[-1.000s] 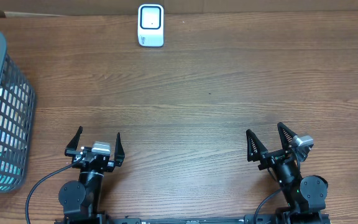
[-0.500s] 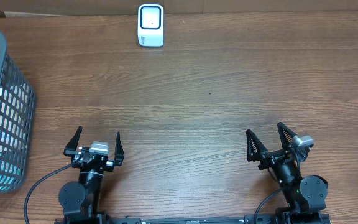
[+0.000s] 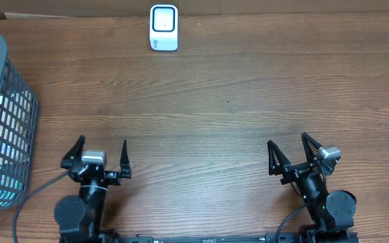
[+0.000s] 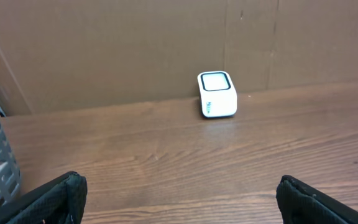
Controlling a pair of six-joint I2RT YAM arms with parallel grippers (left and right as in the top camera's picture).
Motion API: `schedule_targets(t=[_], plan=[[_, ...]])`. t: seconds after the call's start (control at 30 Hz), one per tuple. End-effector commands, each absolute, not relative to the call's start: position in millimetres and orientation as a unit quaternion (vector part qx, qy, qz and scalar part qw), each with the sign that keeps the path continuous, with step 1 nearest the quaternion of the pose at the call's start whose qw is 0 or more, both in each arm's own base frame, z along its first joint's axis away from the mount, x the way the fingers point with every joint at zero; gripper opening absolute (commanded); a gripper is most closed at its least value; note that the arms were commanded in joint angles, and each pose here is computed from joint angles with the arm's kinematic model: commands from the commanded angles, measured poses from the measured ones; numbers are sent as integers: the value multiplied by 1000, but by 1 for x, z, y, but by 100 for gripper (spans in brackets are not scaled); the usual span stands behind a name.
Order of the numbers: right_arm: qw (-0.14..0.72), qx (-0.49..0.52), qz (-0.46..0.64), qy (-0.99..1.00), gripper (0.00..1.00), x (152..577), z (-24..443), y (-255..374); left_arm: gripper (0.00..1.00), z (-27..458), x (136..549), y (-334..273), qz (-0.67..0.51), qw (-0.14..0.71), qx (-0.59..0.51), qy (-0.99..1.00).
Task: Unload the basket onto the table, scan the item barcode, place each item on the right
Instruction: 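Raise the left gripper and move it over the grey basket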
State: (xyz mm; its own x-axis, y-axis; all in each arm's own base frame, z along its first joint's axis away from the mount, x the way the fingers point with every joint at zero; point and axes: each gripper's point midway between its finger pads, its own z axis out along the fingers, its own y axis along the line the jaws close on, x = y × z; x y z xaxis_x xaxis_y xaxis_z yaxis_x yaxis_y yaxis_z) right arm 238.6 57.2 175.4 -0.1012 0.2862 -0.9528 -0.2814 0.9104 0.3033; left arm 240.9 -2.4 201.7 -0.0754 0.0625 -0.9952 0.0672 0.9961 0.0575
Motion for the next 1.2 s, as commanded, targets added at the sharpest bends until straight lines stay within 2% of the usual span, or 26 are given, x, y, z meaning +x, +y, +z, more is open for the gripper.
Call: schedule_targets(t=[0.0,0.57,1.03,1.17], plan=[[674,5,208,709,100,239,174,55,100,237,244,-1,-14,681,24,731],[674,5,208,709,100,239,174,55,100,359,290,-6,-55,570,32,819],[674,5,208,709,100,239,174,55,100,392,335,-2,-69,448,26,891],[674,5,208,709,100,239,174,55,100,389,346,-14,-110,423,39,899]])
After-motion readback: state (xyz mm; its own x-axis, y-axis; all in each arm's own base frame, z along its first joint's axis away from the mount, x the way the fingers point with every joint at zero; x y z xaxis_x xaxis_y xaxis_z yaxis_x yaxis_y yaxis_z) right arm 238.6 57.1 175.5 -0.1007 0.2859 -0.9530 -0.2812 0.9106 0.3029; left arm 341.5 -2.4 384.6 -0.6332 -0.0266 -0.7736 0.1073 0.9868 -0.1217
